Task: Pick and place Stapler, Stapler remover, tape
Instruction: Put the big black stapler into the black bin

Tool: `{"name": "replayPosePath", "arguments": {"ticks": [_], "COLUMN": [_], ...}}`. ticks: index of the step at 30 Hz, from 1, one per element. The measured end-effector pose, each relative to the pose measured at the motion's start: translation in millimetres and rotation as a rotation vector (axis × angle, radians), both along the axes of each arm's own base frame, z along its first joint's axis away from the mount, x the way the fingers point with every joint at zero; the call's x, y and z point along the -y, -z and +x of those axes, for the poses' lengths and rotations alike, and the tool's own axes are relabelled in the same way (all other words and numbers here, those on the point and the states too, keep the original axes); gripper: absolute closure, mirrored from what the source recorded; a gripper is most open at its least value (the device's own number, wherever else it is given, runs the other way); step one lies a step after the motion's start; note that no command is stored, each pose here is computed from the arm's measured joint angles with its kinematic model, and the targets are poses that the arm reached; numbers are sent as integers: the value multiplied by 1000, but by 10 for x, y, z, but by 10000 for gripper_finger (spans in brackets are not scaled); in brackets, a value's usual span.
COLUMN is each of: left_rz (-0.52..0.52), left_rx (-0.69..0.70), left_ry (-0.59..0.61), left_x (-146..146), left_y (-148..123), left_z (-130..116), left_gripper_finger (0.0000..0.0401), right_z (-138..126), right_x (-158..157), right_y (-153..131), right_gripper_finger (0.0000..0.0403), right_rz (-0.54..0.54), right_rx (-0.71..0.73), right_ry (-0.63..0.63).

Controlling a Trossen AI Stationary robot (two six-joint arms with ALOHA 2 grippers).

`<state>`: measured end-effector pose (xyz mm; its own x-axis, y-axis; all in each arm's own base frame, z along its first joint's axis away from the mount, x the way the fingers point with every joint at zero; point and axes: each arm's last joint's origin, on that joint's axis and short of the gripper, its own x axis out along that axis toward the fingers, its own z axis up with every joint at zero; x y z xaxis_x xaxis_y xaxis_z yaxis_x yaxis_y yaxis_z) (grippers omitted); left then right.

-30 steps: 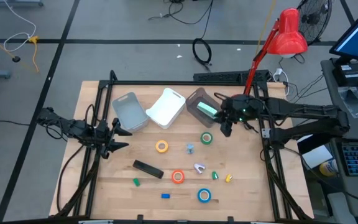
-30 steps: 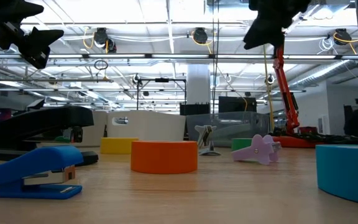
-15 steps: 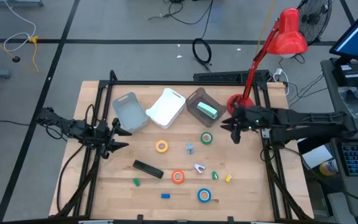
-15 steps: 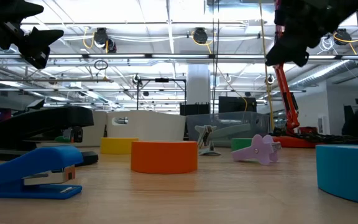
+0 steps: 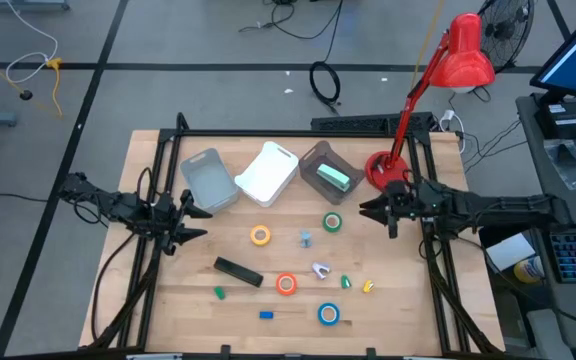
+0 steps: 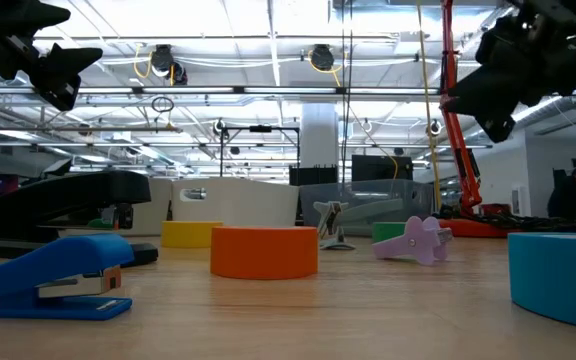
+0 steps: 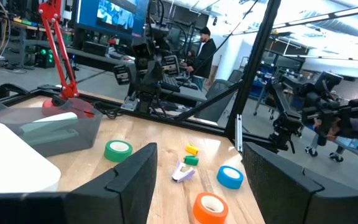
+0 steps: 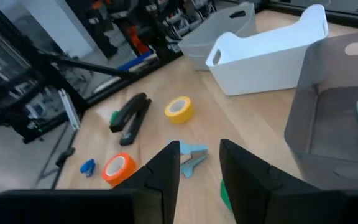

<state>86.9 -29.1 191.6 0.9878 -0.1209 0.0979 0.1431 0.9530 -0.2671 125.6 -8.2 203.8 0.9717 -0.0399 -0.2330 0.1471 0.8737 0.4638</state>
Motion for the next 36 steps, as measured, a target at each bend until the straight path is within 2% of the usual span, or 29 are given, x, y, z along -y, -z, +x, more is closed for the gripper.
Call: {"name": "replayPosePath", "arguments": {"ticks": [15,18,21,23,26,31,36], "left_rz": [-8,-96,-262,-288,-248,-253,-216], "left_rx": [7,64,172,175,58,-269,-566], "left_ry": [0,8,15,36,32,-26,-8], "left_x": [-1,-5,-24,-24,-6,41,169], "left_y": [-9,-75,-205,-259,-305,-434,-608], "left_z": [-1,-10,-40,-56,-32,81,306], "left_gripper_finger": [160,160,160,160,160,160,160], "right_z": [-165,-181,-191,-194,-194,-194,-194], "right_x": [-9,2,5,4,4,4,4], "right_y": [-76,-87,-96,-99,-98,-99,-99], "right_gripper_finger": [296,295,293,294,295,294,294], "right_rz": [-25,-27,-29,-20,-5,18,26], "right_rx": [137,150,159,163,164,166,167], "right_ry": [8,50,61,62,65,67,68]}}
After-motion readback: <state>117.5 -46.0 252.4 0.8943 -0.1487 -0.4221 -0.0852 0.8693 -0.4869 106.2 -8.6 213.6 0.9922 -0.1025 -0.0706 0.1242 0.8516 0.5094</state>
